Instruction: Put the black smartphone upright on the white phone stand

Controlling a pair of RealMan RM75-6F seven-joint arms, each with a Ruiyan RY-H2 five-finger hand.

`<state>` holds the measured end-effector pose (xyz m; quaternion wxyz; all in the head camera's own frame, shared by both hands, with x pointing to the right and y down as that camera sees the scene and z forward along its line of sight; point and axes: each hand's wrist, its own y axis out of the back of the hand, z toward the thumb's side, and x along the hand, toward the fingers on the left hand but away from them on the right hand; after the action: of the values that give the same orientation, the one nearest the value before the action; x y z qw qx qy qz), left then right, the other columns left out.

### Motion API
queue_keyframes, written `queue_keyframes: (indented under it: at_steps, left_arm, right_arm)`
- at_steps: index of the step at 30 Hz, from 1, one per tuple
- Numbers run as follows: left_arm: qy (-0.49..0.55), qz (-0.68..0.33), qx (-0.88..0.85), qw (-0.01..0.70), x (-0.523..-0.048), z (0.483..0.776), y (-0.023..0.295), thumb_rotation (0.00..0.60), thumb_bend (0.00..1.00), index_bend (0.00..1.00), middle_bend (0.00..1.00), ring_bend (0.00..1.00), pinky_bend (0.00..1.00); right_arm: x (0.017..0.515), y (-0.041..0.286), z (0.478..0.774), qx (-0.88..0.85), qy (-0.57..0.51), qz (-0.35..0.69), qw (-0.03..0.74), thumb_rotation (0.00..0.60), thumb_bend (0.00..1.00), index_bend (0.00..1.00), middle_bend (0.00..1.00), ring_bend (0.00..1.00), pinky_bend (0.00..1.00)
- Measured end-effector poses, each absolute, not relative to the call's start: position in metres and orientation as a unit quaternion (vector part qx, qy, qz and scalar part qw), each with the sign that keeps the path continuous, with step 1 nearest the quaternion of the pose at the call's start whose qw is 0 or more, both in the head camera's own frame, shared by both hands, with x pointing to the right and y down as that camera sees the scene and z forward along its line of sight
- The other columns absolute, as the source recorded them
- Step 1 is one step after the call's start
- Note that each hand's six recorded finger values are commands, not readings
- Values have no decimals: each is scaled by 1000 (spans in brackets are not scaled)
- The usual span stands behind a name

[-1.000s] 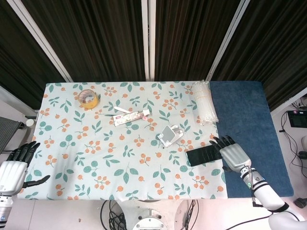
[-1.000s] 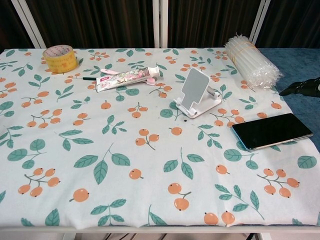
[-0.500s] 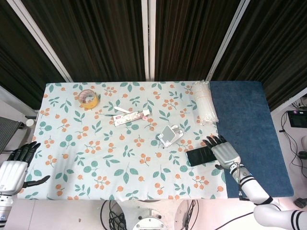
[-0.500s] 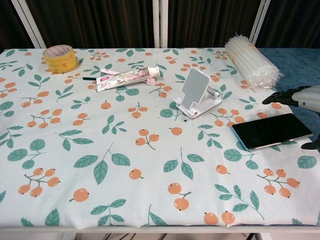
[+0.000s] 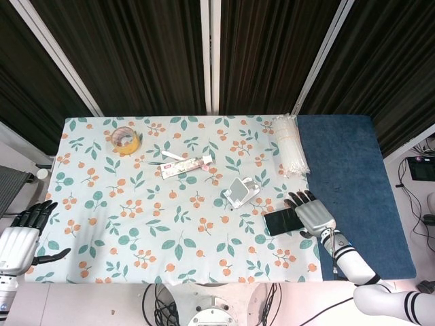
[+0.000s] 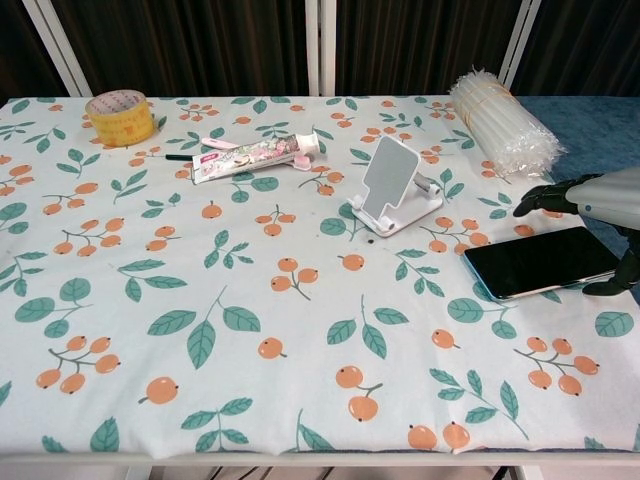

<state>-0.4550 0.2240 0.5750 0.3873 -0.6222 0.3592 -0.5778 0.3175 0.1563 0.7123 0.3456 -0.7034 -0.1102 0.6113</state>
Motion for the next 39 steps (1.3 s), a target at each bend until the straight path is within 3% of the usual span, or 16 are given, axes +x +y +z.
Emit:
queue_keyframes:
  at_steps: [21,28,33,39]
  left_arm:
    - [361,-580,-618,390,-459,572,223,408,57,83,77,101,200]
    - [360,-582,-618,386,-461,574,224,409,57,83,76,101,200]
    - [362,-584,-616,385,-463,573,225,409,57,83,76,101,200]
    - [361,-585,-618,382,-463,574,226,423,57,83,77,102,200]
  right_arm:
    - [313,156,718,-705,-103,613,340,600,176,210,0,0,0]
    - [312,157,720,-705,-101,614,339,600,187,323,0,0,0]
    - [310,156,720,-708,-108,610,340,600,256,437,0,0,0]
    - [311,155,717,-710,-126,603,340,600,312,489,42,0,0]
